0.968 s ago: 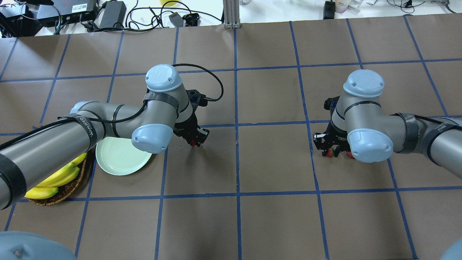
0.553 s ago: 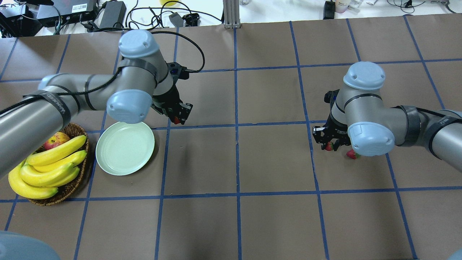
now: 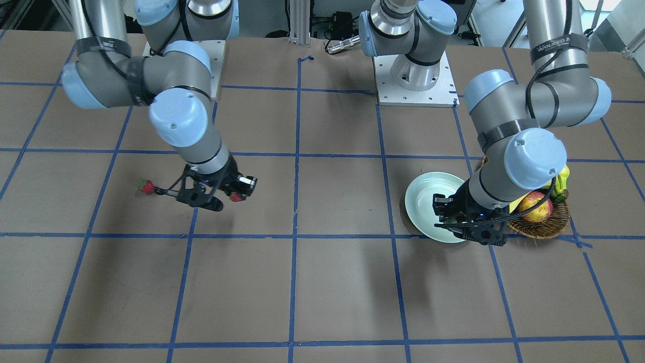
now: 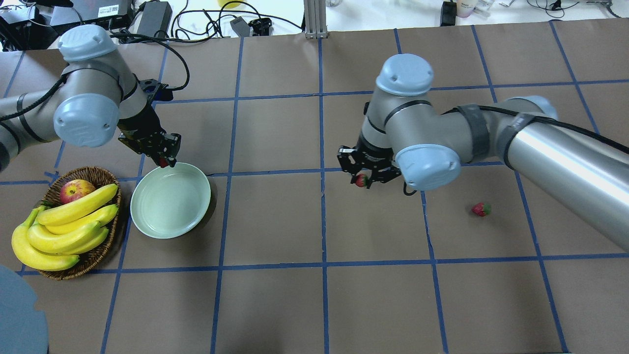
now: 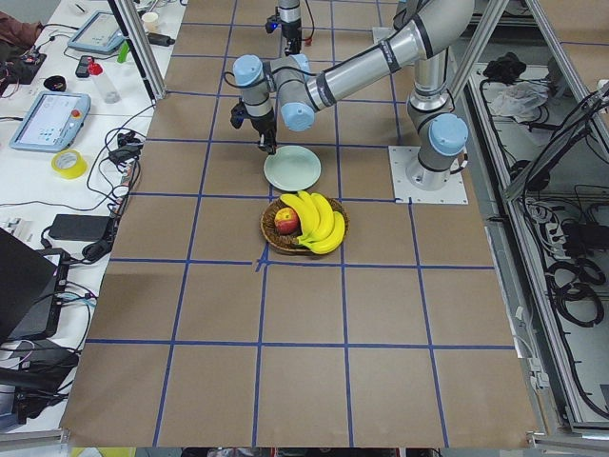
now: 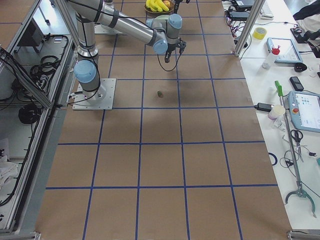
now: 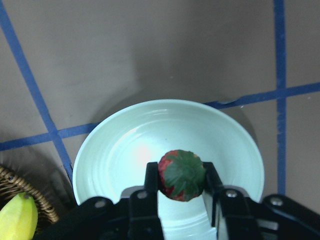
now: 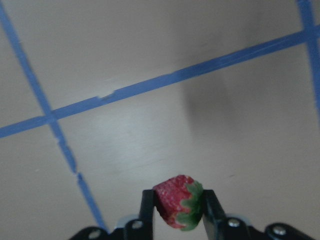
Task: Collect all strawberries into plate
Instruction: 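Release the strawberry over the plate with the left gripper while the right carries another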
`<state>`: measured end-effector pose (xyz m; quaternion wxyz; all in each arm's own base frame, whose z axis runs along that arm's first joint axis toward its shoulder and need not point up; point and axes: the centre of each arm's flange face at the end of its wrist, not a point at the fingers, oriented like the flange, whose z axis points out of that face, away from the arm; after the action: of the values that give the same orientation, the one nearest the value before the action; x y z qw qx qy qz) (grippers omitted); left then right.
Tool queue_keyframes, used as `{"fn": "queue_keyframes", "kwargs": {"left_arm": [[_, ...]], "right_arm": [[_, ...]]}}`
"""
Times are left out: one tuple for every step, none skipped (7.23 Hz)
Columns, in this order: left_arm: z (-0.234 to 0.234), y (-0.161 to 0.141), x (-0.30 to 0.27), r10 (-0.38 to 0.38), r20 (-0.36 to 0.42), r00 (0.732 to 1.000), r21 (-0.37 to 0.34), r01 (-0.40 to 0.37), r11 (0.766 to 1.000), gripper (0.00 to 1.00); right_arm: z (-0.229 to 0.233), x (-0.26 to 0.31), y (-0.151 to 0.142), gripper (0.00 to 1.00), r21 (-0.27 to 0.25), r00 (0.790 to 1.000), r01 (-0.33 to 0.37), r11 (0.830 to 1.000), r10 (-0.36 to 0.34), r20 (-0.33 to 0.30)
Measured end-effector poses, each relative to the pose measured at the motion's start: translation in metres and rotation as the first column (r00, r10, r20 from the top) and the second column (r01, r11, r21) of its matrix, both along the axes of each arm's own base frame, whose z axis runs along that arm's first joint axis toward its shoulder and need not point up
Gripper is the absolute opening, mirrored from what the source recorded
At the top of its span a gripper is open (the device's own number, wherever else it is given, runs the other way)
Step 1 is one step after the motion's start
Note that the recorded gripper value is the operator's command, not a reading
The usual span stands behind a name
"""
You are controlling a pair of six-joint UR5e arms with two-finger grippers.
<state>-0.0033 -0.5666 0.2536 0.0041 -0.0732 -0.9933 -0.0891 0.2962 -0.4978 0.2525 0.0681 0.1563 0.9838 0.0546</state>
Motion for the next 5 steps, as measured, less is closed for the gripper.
{"fn": "queue_keyframes", "kwargs": {"left_arm": [[-0.014, 0.006, 0.010, 0.014, 0.004, 1.000, 0.032, -0.014, 0.999, 0.11], [-0.022, 0.009, 0.014, 0.018, 0.009, 1.000, 0.052, -0.019, 0.998, 0.99], [-0.022, 0.011, 0.016, 0.017, 0.016, 1.000, 0.057, -0.018, 0.998, 1.00], [-0.017, 0.012, 0.017, 0.017, 0.025, 1.000, 0.055, -0.018, 0.998, 1.00], [-0.005, 0.012, 0.017, 0.020, 0.029, 0.999, 0.052, -0.021, 0.998, 1.00]], "right_arm": [[0.001, 0.056, -0.003, 0.11, -0.006, 1.000, -0.005, 1.000, 0.005, 0.013], [-0.007, 0.106, -0.005, 0.11, 0.002, 0.999, -0.022, 1.000, 0.022, 0.033], [-0.019, 0.137, -0.003, 0.19, 0.026, 0.998, -0.035, 0.999, 0.034, 0.061], [-0.028, 0.150, -0.001, 0.84, 0.049, 0.996, -0.042, 0.998, 0.038, 0.078], [-0.037, 0.153, 0.002, 1.00, 0.068, 0.996, -0.046, 0.997, 0.041, 0.079]]}}
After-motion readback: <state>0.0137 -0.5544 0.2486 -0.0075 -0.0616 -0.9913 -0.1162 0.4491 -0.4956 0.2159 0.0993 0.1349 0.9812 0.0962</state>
